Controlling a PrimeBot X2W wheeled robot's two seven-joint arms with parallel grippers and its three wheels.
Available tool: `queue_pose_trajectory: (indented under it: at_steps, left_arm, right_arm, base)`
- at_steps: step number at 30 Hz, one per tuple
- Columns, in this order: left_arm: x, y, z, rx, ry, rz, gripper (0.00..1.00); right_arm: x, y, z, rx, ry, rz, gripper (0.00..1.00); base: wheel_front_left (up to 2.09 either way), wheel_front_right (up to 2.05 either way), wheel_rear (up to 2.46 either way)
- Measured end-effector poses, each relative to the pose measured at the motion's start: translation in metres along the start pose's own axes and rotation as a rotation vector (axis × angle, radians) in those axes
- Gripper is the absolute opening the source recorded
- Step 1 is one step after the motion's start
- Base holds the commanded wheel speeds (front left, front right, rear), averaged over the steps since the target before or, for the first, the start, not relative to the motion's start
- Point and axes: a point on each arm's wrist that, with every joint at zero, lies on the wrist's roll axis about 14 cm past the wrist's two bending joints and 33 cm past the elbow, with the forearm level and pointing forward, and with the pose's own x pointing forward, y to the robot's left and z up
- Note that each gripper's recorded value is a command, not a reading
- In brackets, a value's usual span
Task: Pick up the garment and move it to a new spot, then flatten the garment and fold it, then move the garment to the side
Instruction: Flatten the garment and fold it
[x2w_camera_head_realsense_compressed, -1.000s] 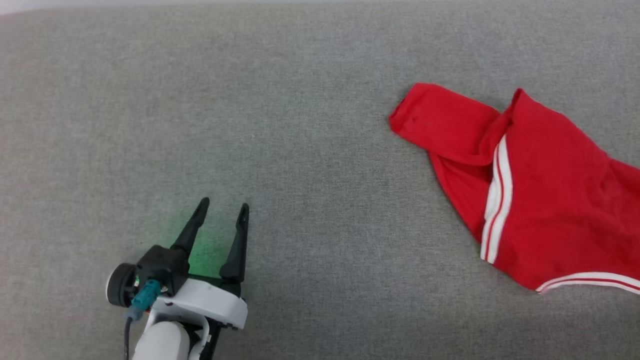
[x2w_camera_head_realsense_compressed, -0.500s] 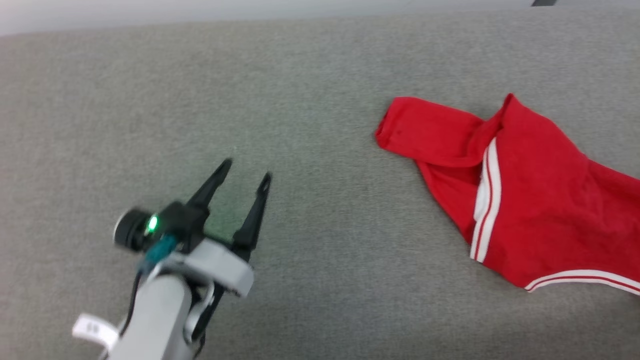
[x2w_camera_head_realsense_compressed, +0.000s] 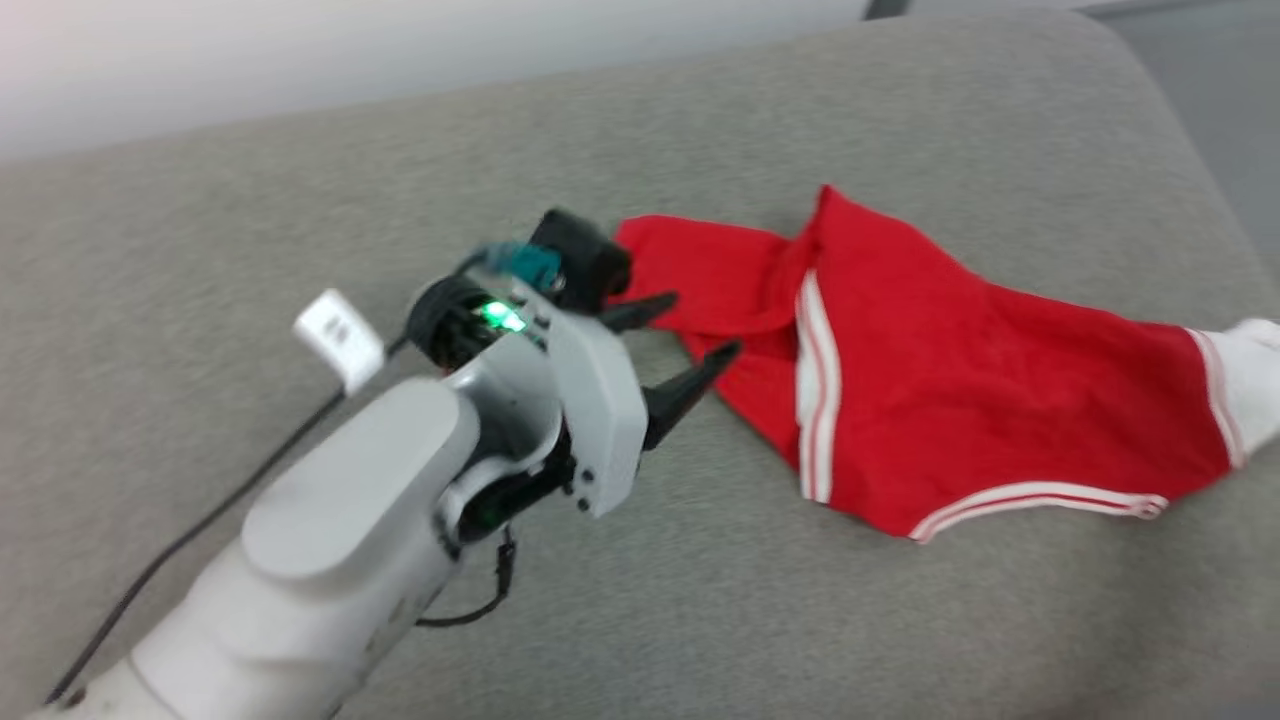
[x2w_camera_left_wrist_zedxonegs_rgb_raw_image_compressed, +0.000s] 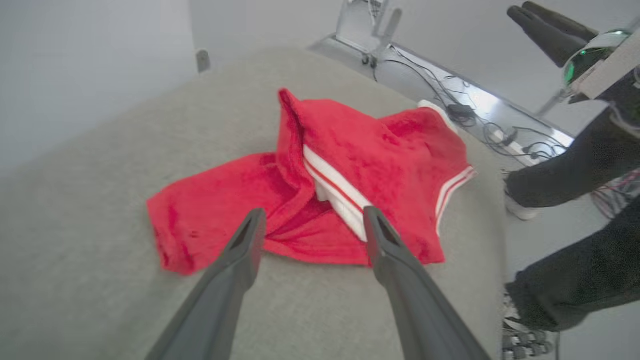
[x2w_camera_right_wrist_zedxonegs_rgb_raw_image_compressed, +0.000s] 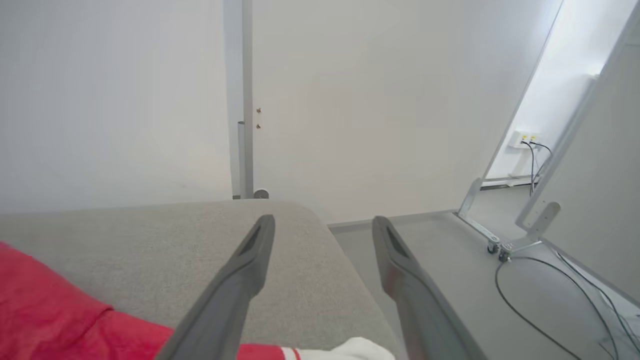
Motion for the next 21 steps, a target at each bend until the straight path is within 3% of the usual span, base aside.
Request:
queue_pose_trajectory:
  at_steps: [4, 9, 21]
  left_arm:
    - [0.023, -0.021, -0.018, -0.133, 0.195, -0.105, 1.00]
    - [0.043, -0.032, -0.041, -0.225, 0.389, -0.167, 1.00]
    - [0.085, -0.025, -0.076, -0.347, 0.524, -0.165, 0.98]
  right_arm:
    - [-0.028, 0.006, 0.000, 0.045, -0.016, -0.004, 1.00]
    - [-0.053, 0.001, 0.001, 0.064, -0.010, -0.037, 1.00]
    - [-0.081, -0.012, -0.006, 0.060, 0.031, -0.108, 1.00]
  base:
    - [0.00, 0.00, 0.00]
    - [0.00, 0.00, 0.00]
    - [0.00, 0.00, 0.00]
